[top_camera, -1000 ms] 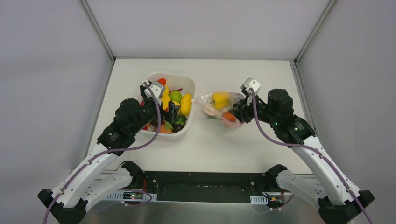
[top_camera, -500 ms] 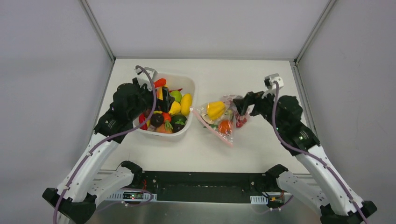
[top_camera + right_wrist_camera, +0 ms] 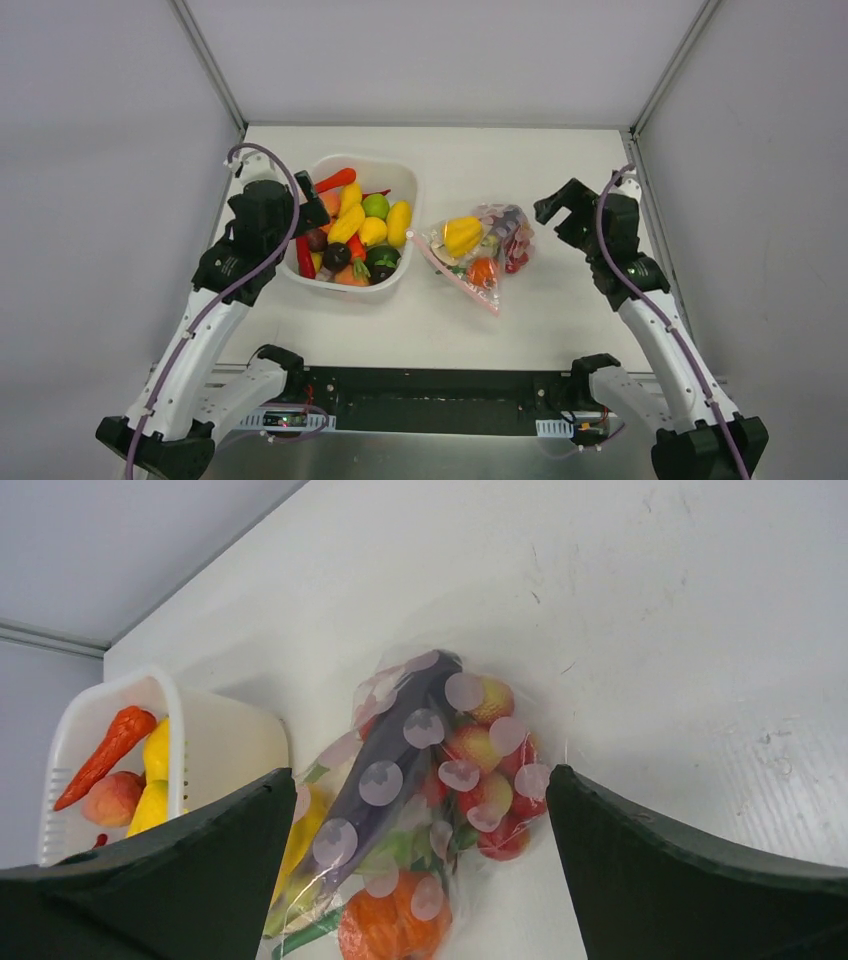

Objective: Place the food in the zip-top bag and seal the zipper
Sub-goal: Reset both arms

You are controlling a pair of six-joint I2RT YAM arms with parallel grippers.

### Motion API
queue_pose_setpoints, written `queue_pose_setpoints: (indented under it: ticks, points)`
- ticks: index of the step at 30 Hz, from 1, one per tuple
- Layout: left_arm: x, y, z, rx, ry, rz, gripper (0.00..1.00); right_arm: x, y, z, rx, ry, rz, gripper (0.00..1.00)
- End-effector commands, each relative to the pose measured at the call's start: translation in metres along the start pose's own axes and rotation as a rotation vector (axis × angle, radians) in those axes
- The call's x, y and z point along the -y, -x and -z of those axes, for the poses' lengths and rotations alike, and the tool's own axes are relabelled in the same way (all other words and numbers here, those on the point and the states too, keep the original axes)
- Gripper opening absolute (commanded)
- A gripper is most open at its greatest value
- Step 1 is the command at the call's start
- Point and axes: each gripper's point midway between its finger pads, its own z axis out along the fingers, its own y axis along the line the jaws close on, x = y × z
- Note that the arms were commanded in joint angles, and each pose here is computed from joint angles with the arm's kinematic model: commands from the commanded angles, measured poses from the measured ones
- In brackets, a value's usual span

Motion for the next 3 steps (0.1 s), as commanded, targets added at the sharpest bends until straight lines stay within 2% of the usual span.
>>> queue_pose_setpoints:
  ticks: [1,3]
  points:
    - [-0.0167,0.0239,0.0134,0.12,0.065,0.064,0.99,-0.0109,0.0059,0.0091,0.062,0.072,-0.113,1.0]
    - [-0.0194,0.0261,0.0157,0.136,0.071,0.064,0.99,-0.0134,0.0077,0.0115,0.083,0.098,-0.12,1.0]
